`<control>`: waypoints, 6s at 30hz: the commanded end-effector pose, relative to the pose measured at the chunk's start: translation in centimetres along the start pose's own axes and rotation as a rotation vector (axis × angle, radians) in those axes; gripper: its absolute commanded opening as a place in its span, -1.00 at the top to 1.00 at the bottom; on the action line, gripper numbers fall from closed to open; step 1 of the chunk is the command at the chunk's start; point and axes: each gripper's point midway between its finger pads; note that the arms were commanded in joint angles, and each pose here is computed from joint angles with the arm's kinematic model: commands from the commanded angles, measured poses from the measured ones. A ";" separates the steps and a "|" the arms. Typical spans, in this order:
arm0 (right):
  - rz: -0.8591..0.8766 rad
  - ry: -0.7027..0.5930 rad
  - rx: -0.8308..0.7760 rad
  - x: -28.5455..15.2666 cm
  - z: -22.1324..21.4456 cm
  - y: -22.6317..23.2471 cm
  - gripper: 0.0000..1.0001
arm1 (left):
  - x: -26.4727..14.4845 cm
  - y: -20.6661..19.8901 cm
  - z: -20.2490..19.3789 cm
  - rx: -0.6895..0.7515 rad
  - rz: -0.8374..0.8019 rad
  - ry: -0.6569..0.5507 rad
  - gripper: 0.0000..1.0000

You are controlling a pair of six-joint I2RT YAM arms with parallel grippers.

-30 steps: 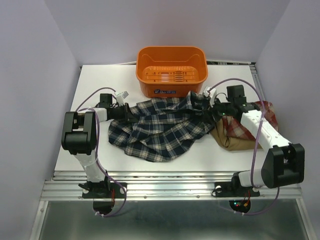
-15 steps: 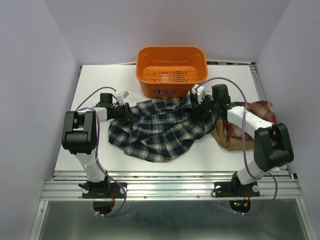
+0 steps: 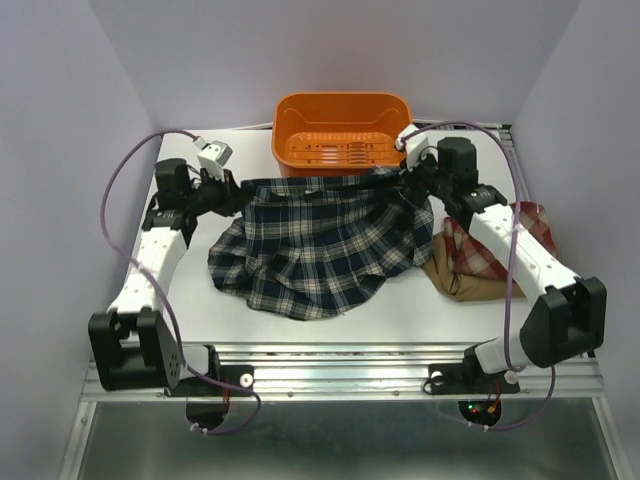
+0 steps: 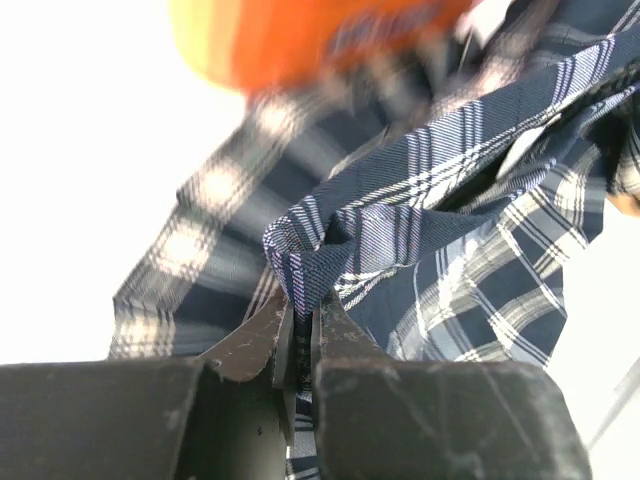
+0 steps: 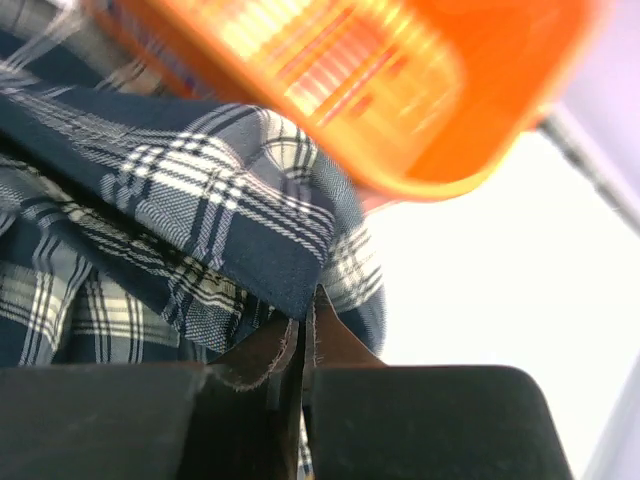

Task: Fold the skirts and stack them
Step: Flatten the skirt out

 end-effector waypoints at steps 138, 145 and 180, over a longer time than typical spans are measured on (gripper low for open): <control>0.178 0.730 0.100 -0.8 -19.6 10.4 -0.13 | -0.5 -6.7 -13.6 1.154 -0.275 0.525 -0.76; 0.162 0.770 0.049 1.6 -21.0 10.5 -0.13 | -2.2 -7.9 -19.4 1.202 -0.530 0.698 -0.42; 0.225 0.221 -0.141 2.8 -6.3 12.7 -0.37 | -2.2 -3.2 0.2 0.097 -0.167 0.032 -0.76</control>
Point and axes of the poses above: each gripper's point midway between its finger pads, its own x axis out along the fingers, its own y axis along the line the jaws close on, z = x × y, and after that the axes turned 3 degrees about x, right-handed
